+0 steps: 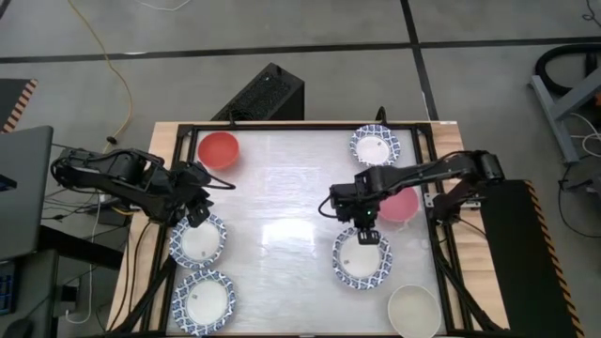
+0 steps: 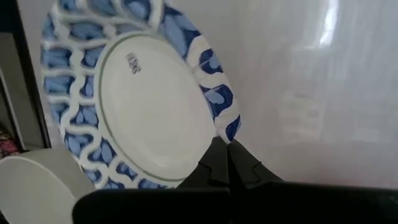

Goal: Nest bowls inside each other by size order
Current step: Prepare the bottom right blue bowl on the table

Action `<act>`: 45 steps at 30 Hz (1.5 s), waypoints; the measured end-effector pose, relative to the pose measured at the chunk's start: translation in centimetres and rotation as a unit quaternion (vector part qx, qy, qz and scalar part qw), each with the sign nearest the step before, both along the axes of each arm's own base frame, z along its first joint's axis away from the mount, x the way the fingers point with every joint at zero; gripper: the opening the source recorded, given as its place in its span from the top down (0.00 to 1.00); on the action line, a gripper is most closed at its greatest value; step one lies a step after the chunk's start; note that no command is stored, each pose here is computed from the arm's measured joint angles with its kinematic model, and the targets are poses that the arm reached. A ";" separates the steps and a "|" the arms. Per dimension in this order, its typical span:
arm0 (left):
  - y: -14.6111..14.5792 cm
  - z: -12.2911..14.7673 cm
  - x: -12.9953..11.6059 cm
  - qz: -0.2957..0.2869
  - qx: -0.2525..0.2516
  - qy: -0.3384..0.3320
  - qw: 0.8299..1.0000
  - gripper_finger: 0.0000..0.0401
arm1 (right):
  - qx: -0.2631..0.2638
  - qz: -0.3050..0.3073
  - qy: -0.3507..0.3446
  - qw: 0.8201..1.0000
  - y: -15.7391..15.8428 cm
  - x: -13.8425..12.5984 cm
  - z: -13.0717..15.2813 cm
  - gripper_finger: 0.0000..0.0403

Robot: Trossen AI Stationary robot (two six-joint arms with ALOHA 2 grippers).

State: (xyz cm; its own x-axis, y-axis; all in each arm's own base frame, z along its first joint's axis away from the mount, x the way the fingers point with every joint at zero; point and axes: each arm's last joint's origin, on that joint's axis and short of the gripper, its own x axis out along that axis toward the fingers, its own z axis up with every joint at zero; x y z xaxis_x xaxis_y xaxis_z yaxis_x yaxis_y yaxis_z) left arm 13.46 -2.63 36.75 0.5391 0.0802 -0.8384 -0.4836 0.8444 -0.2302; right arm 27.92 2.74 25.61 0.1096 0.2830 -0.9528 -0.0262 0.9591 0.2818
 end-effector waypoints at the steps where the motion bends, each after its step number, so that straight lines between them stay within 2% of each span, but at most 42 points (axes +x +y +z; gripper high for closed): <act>1: 0.0 0.0 0.0 0.000 0.000 0.000 1.000 0.68 | 0.000 -0.004 0.003 1.000 0.0 -0.1 -0.4 1.00; 8: 0.0 -1.1 0.2 -0.032 0.027 0.021 0.999 0.68 | 0.002 -0.008 -0.007 1.000 0.0 -1.1 -0.8 1.00; 15: 0.0 -3.4 0.6 -0.031 0.015 0.059 0.998 0.68 | 0.009 -0.033 -0.031 0.999 -0.3 -3.0 -1.6 1.00; 21: -0.2 -3.5 1.2 -0.037 0.008 0.032 0.999 0.68 | 0.014 -0.052 -0.030 0.998 -0.6 -4.1 -1.4 1.00; 27: 0.0 -3.4 1.3 -0.058 0.027 0.027 0.998 0.68 | 0.011 -0.048 0.026 0.998 -0.8 -5.1 -3.0 1.00; 31: 0.2 -3.4 1.3 -0.054 0.041 0.028 0.997 0.68 | 0.012 -0.047 0.038 0.998 -0.8 -5.5 -3.7 1.00; 35: 0.2 -3.4 1.2 -0.073 0.050 0.029 0.996 0.68 | 0.009 -0.045 0.058 0.997 -0.9 -6.2 -3.9 1.00; 45: 0.2 -3.4 1.2 -0.080 0.056 0.030 0.995 0.68 | 0.002 -0.054 0.109 0.993 -1.3 -7.7 -5.1 1.00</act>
